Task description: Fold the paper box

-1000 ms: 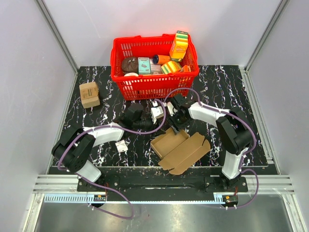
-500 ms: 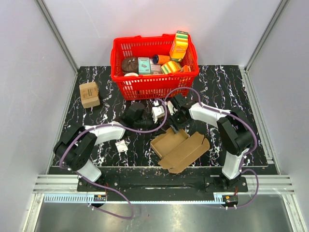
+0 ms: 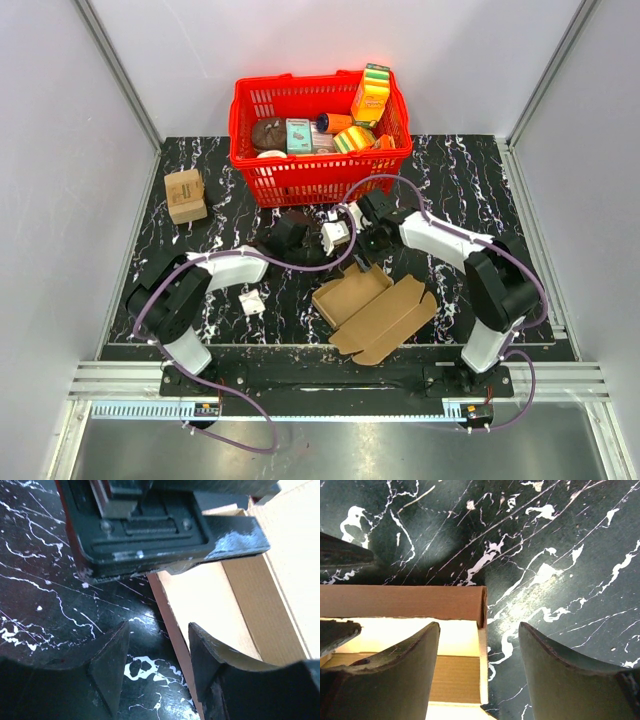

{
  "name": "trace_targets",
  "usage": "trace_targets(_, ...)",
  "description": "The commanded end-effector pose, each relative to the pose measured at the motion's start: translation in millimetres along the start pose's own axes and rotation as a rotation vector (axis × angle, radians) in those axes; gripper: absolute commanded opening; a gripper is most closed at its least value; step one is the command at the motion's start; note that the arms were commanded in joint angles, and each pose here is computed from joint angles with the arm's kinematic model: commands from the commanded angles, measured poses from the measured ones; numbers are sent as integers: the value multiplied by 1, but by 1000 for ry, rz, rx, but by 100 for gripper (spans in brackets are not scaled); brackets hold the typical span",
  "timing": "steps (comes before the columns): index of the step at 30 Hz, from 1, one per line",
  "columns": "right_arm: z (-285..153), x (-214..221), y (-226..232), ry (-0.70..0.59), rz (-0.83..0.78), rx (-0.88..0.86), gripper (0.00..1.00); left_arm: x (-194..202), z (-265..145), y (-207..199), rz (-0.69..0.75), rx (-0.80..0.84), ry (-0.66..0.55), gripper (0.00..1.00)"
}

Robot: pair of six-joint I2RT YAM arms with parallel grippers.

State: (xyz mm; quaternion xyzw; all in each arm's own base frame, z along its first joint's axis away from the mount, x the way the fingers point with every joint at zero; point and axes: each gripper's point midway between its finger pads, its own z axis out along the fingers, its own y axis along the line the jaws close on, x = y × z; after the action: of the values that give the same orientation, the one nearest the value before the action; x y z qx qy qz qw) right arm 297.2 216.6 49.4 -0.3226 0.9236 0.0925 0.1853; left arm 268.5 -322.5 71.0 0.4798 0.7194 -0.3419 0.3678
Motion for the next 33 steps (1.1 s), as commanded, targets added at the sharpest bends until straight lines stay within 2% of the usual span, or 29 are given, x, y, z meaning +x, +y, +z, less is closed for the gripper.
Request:
trace_targets(1, -27, -24, 10, -85, 2, -30, 71, -14, 2, 8, 37, -25, -8, 54)
trace_targets(8, -48, -31, 10, -134, 38, -14, 71, -8, 6, 13, 21, -41, 26, 54)
trace_targets(12, -66, -31, -3, -164, 100, 69, 72, -8, 6, 13, 18, -39, 28, 54)
trace_targets(17, -92, -21, -41, -232, 347, 250, 71, -9, 7, 14, -1, -41, 27, 54)
trace_targets(21, -130, -21, -49, -429, 496, 293, 71, -9, 8, 16, -16, -45, 29, 54)
trace_targets(24, -161, -31, -36, -577, 540, 203, 69, -7, 10, 17, -23, -44, 38, 54)
trace_targets(27, -182, -45, -10, -658, 528, 73, 68, -4, 11, 18, -35, -46, 51, 54)
trace_targets(29, -185, -51, 22, -653, 454, 11, 68, -3, 12, 18, -40, -45, 56, 54)
trace_targets(33, -184, -57, 69, -689, 368, 18, 68, -3, 12, 22, -69, -51, 51, 54)
